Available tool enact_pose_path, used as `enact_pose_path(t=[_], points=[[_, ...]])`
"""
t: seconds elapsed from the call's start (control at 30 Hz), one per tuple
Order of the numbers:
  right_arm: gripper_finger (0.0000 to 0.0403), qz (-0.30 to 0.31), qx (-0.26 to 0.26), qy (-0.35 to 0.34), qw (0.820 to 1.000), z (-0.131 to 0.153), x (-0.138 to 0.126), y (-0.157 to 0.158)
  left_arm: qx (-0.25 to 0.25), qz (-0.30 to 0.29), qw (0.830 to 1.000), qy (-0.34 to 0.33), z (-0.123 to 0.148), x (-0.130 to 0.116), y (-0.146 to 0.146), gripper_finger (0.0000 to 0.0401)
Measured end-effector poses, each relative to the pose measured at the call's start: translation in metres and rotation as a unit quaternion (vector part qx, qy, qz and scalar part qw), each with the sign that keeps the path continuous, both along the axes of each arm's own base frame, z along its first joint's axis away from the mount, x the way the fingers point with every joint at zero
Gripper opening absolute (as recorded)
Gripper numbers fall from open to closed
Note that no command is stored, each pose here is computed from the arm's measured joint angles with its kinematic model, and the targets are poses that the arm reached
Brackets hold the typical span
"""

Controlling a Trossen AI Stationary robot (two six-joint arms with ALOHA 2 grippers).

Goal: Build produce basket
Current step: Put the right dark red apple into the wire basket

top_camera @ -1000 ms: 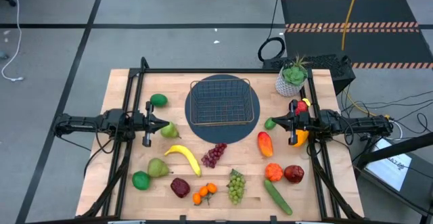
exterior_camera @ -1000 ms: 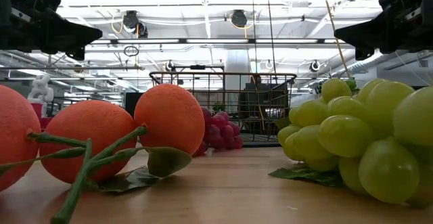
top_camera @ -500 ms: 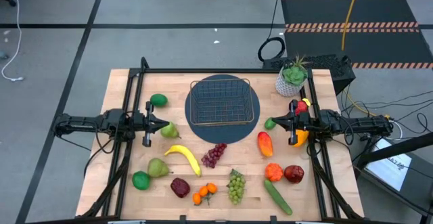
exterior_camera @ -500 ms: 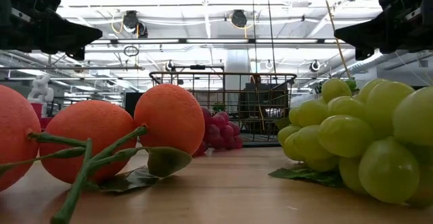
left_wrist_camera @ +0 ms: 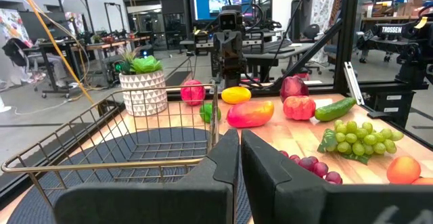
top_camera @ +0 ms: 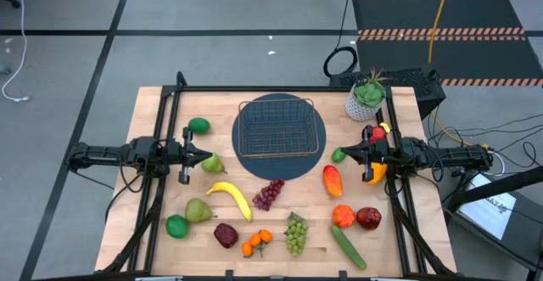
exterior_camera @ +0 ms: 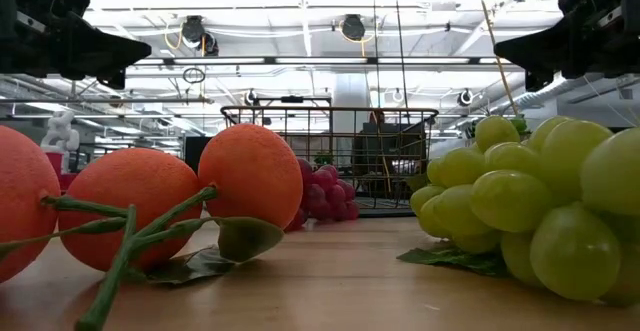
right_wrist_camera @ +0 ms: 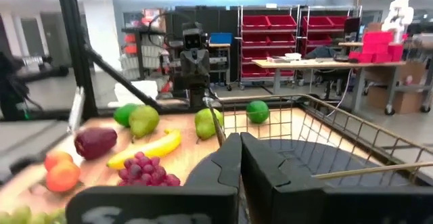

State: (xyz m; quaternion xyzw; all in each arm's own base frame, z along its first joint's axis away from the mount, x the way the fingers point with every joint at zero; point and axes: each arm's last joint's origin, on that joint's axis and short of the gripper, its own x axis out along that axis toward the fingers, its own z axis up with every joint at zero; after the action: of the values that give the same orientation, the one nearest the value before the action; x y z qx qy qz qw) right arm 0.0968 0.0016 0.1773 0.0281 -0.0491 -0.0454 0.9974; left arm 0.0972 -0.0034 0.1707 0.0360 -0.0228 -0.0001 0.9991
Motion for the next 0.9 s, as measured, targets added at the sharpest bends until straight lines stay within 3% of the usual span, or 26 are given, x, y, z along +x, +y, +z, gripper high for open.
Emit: enact_pose_path(t=[0.17, 0.27, 0.43, 0.77, 0.9], points=[[0.0000, -0.020, 0.073, -0.007, 0.997, 0.000, 0.001, -0.001, 0.000, 0.000, 1.000, 0.000, 0.000, 0.000, 0.000, 0.0021], [0.0000, -0.005, 0.074, 0.001, 0.997, 0.001, 0.003, 0.000, 0.000, 0.000, 1.000, 0.000, 0.000, 0.000, 0.000, 0.0021], [0.0000, -0.001, 0.048, -0.044, 0.998, 0.067, 0.000, 0.000, 0.000, 0.000, 1.000, 0.000, 0.000, 0.000, 0.000, 0.0021], [0.0000, 0.015, 0.017, 0.022, 1.000, 0.190, 0.016, 0.003, 0.000, 0.000, 1.000, -0.001, 0.000, 0.000, 0.000, 0.0021], [0.0000, 0.036, 0.034, 0.038, 0.998, 0.231, 0.023, 0.004, 0.000, 0.000, 1.000, -0.002, 0.000, 0.000, 0.000, 0.0021]])
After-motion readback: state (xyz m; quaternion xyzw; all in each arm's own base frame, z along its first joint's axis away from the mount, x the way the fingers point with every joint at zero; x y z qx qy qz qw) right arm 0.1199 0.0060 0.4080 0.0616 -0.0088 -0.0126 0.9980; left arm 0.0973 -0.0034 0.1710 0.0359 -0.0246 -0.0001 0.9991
